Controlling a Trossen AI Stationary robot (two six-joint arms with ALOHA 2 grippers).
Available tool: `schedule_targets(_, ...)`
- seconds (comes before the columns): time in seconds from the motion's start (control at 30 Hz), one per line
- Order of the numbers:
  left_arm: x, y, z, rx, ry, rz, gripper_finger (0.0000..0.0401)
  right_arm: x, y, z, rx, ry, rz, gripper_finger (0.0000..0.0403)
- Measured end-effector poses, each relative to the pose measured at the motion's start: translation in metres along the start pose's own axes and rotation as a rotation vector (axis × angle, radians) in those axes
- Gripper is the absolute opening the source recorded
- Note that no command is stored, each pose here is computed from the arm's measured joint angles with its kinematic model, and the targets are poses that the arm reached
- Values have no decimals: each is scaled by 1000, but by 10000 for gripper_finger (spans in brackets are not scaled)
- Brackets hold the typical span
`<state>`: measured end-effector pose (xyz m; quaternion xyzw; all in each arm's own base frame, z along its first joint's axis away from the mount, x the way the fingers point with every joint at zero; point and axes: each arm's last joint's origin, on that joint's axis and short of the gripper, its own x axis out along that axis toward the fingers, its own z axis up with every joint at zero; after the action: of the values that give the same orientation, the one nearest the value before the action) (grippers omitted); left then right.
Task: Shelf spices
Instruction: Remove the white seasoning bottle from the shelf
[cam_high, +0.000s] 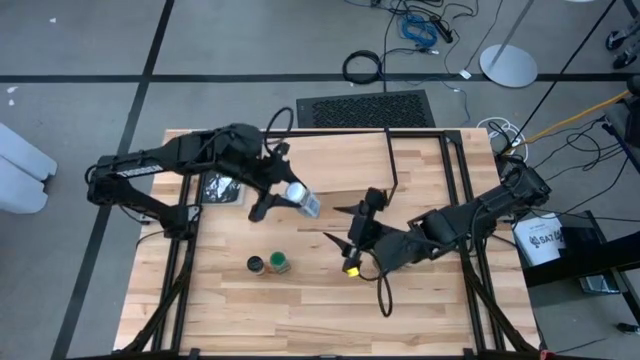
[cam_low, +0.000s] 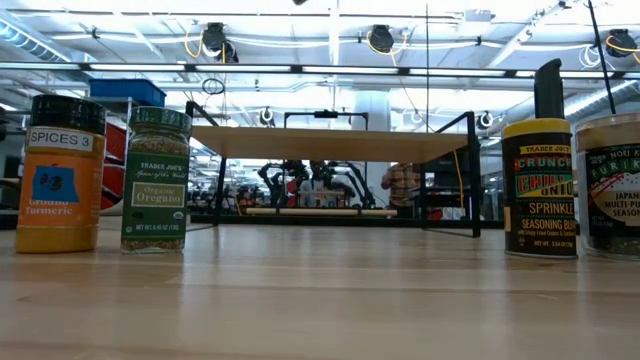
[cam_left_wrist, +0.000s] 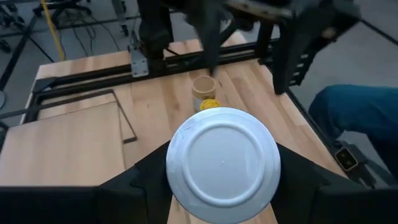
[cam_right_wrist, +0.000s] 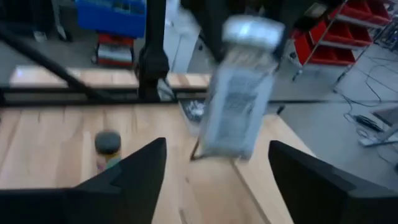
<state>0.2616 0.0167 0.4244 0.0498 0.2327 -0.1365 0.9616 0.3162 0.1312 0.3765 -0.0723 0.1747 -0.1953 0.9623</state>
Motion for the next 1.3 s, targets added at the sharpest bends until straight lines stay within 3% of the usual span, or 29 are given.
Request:
schedule_targets(0.27,10,-19,6,48,-3,19,208,12,-10,7,72,-22,48,308)
schedule_targets(0.37,14,-23,7,57,-5,27,208,15,-12,7,95,-12,93,310)
schedule_targets(0.9,41,-23,0,28,75,29,213,48,-8,-3,85,23,98,310)
schedule_targets(1.3,45,-22,-2,25,88,24,217,54,-11,-7,80,52,101,240)
